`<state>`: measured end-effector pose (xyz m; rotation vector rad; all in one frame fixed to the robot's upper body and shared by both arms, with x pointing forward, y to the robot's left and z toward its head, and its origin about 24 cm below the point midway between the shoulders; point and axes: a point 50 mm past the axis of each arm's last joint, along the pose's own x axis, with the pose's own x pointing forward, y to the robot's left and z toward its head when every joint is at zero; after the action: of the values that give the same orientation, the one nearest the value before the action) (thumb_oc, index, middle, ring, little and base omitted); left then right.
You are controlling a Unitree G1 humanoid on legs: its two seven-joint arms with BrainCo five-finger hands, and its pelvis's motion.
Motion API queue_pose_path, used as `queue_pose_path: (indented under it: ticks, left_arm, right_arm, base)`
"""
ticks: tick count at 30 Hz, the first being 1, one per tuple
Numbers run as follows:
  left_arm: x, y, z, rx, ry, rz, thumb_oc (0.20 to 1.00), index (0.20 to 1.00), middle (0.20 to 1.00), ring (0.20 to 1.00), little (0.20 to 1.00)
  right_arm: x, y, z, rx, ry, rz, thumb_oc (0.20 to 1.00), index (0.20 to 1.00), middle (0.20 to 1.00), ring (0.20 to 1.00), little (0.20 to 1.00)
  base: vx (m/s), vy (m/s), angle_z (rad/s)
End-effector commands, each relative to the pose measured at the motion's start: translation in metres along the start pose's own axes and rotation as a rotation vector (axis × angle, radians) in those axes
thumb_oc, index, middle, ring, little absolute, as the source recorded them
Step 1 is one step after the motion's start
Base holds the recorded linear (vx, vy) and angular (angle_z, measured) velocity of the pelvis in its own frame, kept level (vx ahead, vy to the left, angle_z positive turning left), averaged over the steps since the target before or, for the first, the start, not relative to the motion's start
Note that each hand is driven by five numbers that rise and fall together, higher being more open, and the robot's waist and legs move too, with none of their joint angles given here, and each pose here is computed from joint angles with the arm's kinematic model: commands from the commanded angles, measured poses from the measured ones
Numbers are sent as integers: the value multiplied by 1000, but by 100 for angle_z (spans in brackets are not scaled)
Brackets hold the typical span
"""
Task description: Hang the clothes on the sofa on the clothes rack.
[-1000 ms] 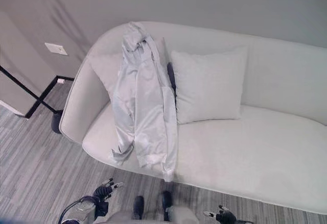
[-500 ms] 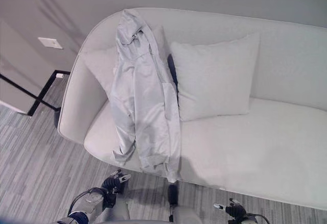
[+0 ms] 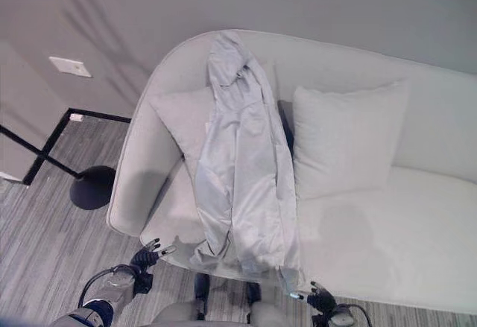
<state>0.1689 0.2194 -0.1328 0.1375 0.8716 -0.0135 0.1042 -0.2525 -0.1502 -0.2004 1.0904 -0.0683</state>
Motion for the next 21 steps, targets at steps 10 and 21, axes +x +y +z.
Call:
queue_pose_path:
  ticks: [10,21]
  left_arm:
    - [6,-10,33,24,-131,-27,1000,1000,1000,1000,1000]
    - [-14,-8,200,257,-690,-16,1000,1000,1000,1000,1000]
  right_arm:
    - [-6,-19,-8,-13,-12,-55,1000,1000,1000,1000,1000]
    - [-58,-77,196,-293,-778,-247,1000,1000,1000,1000,1000]
  base:
    - [57,-7,0]
    - [-25,-1,0]
